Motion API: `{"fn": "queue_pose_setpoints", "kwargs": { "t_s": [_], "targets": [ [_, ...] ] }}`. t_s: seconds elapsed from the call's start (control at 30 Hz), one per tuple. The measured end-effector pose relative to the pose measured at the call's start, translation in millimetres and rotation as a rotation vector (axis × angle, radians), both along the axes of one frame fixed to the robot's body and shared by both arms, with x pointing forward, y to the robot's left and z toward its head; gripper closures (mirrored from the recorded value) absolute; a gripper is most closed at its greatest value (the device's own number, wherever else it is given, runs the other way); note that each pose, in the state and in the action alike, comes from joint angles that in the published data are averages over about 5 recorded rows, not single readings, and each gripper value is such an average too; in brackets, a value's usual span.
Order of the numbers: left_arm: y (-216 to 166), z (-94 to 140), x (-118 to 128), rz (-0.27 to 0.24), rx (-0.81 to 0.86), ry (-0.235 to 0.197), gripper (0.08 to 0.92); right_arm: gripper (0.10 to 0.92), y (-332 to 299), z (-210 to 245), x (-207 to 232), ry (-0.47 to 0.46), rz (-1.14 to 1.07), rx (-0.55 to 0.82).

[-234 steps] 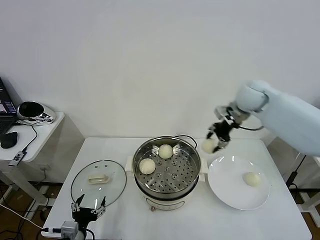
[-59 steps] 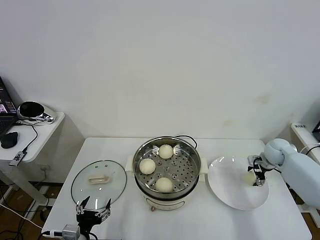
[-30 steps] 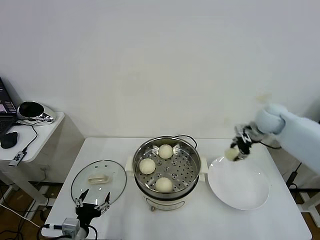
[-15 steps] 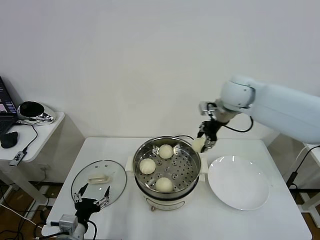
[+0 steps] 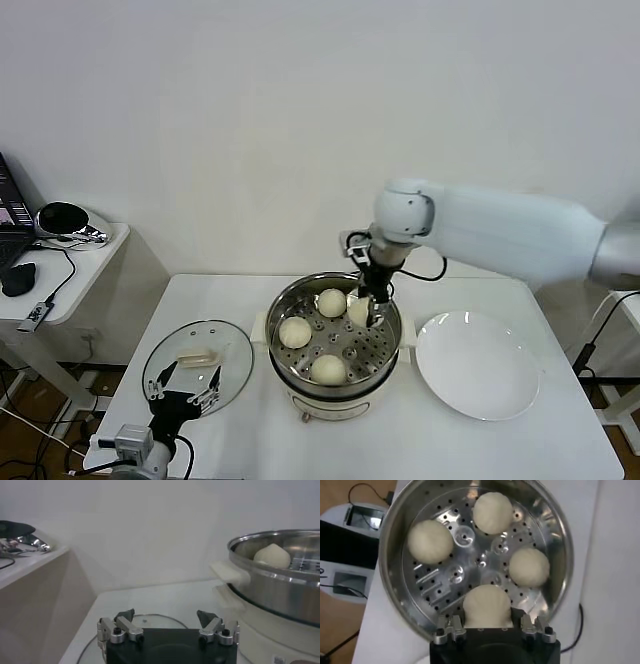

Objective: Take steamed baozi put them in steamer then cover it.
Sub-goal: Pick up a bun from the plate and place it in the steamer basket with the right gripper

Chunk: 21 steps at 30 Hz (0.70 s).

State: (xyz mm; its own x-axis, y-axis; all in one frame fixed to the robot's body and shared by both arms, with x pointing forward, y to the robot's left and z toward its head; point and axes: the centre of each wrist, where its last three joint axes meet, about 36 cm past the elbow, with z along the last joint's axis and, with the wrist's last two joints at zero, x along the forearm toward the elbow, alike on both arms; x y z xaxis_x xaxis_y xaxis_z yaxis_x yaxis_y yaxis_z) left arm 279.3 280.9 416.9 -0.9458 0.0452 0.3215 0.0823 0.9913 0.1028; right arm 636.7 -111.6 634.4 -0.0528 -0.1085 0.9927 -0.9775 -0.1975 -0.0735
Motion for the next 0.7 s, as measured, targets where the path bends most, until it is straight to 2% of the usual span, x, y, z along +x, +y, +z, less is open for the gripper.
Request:
{"fn": "queue_pose_setpoints", "kwargs": {
  "t_s": [0.43,0.53,0.7],
  "targets": [
    [-2.8,1.3,-1.6,-0.005,-0.005,-0.002,0.177,0.449,9.7,-36.8,-0.4,-0.006,-0.001,-0.032],
    [-3.3,1.0,-1.9,-0.005,-0.006,-0.001,0.177,0.401,9.3,-40.3,-1.8,-0.005,-0.002,-0.032],
    [-3.6,1.8,-1.9,-0.005,-0.008,-0.004,0.177,0.261,6.4,-39.2,-2.9,-0.014,-0.006,-0.024]
  ]
}}
